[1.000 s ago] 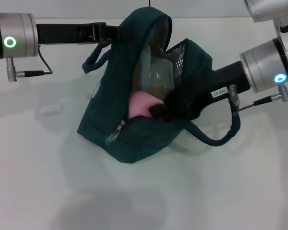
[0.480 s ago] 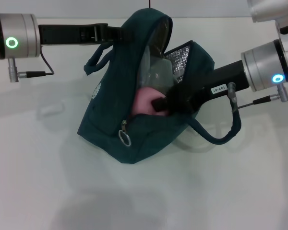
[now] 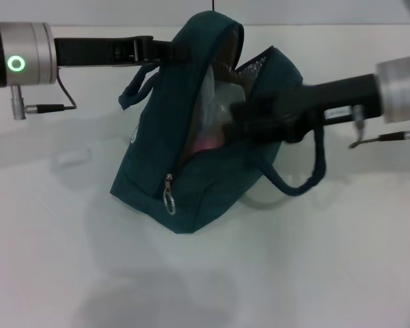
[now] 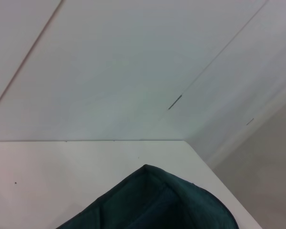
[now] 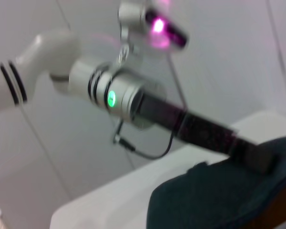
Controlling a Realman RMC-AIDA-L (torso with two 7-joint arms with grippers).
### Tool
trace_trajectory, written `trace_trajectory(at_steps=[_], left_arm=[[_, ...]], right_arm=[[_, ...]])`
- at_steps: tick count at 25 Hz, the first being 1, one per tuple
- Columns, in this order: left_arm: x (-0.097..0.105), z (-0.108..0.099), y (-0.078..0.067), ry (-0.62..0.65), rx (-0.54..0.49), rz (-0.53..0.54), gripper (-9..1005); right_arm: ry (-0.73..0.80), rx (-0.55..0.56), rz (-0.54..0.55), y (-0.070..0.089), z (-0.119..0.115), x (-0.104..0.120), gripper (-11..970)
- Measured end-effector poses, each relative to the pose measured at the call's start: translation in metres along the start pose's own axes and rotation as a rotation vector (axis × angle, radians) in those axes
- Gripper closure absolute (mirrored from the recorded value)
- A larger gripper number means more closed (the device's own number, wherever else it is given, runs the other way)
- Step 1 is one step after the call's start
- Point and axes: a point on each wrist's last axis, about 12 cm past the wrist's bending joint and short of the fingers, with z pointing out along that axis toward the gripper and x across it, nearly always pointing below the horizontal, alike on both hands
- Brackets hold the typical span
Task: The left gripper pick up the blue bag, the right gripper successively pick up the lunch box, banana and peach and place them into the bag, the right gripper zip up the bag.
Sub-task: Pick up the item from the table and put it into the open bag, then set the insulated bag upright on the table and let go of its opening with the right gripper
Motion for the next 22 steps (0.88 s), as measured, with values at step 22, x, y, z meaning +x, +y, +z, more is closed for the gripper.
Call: trace_trajectory(at_steps=[22], left_arm=[[0.001,-0.001,0.002,-0.005,-0.006,-0.004,933]], right_arm=[[-0.092,0.262,0.157,0.005,-0.100,0.089,304]])
